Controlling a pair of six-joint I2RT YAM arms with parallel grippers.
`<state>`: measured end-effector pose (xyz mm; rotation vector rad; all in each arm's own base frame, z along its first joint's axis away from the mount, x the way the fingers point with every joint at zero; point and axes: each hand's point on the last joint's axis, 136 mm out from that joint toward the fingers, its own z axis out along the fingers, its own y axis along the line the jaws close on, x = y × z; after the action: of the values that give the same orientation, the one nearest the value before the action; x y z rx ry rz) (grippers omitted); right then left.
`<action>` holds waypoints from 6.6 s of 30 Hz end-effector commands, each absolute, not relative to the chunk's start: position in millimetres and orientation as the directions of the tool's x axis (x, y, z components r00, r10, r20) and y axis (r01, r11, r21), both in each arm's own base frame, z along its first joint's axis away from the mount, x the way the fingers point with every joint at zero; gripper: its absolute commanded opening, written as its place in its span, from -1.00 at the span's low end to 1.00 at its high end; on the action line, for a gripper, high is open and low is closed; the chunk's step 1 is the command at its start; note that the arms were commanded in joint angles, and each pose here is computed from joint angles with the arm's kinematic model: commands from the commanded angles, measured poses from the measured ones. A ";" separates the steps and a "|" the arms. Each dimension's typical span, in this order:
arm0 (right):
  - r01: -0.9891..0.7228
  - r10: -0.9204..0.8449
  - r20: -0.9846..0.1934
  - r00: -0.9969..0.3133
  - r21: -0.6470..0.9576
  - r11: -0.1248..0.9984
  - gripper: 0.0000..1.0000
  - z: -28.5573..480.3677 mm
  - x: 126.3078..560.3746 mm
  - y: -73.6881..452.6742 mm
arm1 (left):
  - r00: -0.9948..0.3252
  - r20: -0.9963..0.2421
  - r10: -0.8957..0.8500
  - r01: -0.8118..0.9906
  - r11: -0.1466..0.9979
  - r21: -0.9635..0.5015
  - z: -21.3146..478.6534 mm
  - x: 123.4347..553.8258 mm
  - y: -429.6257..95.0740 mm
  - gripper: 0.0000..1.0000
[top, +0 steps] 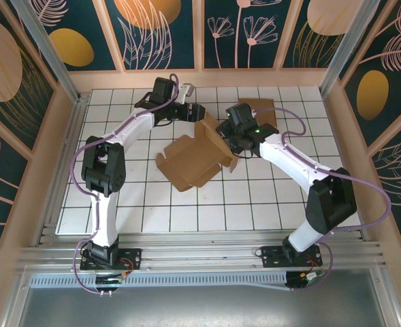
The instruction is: Fold the paper box
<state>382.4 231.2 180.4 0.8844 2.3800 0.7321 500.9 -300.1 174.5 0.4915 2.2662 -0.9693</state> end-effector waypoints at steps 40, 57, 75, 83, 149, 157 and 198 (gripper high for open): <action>-0.155 0.160 -0.636 -0.755 0.411 0.898 -0.36 159.3 461.4 246.3 | -0.797 -0.555 -0.239 0.158 0.805 -0.573 181.5 501.5 -235.3 0.36; -0.205 0.174 -0.652 -0.738 0.462 0.863 -0.20 201.5 476.7 268.0 | -0.862 -0.410 -0.299 0.096 0.698 -0.709 151.1 479.8 -248.1 -0.04; 0.040 0.453 -0.548 -0.703 0.606 0.795 -0.03 142.0 396.0 217.7 | -0.862 -0.424 -0.277 0.084 0.748 -0.659 141.1 485.0 -242.0 -0.16; 0.103 0.429 -0.646 -0.631 0.478 0.872 0.01 103.1 453.8 217.2 | -0.868 -0.421 -0.264 0.092 0.748 -0.658 140.2 486.7 -244.0 -0.18; -0.225 0.141 -0.811 -0.567 0.318 0.921 0.66 158.0 403.5 155.4 | -0.896 -0.367 -0.251 0.057 0.754 -0.655 108.7 485.0 -246.3 -0.27; -0.308 0.001 -0.777 -0.630 0.252 0.918 0.53 127.7 454.0 173.1 | -0.896 -0.363 -0.255 0.055 0.748 -0.661 111.0 484.4 -246.7 -0.27; -0.039 0.344 -0.407 -0.846 0.690 0.723 -0.50 142.9 454.3 266.4 | -0.932 -0.284 -0.223 0.058 0.684 -0.727 94.1 456.2 -267.0 -0.35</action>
<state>453.6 237.6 115.9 0.3105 2.4498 0.8729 496.1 -257.8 147.6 -0.0980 2.3293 -1.1036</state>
